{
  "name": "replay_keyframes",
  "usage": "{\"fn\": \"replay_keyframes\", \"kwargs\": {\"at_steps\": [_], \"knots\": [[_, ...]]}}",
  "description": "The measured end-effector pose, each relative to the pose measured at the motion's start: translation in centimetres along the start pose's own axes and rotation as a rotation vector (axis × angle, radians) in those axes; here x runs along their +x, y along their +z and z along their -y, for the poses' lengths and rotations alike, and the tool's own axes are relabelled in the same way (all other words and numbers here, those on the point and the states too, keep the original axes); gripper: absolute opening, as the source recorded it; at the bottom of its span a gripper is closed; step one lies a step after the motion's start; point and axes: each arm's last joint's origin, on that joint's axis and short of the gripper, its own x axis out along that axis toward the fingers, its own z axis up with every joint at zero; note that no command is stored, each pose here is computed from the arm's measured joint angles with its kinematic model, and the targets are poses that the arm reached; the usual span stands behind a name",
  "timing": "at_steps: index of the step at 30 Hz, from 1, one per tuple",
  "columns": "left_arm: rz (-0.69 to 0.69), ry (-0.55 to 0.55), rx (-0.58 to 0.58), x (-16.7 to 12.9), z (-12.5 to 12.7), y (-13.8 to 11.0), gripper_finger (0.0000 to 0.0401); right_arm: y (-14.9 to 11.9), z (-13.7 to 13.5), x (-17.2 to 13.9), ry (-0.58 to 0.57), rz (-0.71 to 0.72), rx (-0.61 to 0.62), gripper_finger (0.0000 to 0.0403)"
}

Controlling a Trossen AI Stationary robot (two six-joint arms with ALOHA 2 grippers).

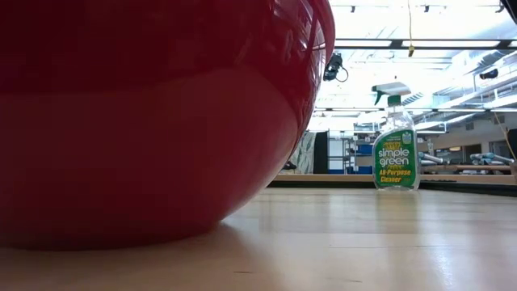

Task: Nest bowls inside each other
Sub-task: Return to Home Position

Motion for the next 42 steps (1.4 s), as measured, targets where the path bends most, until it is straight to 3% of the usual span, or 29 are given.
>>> {"fn": "replay_keyframes", "kwargs": {"at_steps": [16,26,34,42], "knots": [[-0.025,0.049,0.025,0.7,-1.2,0.1,0.018,0.7,3.0,-5.5,-0.075,0.062,-0.045,0.0139],[-0.01,0.046,-0.021,-0.6,-4.0,0.1,0.0159,-2.3,6.2,-8.6,-0.026,0.235,0.019,0.0138],[0.01,0.09,-0.098,-1.3,-6.2,-2.6,0.0141,-5.8,9.0,-10.1,0.008,0.411,0.137,0.0128],[0.101,0.099,-0.279,-0.4,-7.3,-6.3,0.0141,-8.8,11.7,-11.7,0.035,0.518,0.185,0.0126]]}}
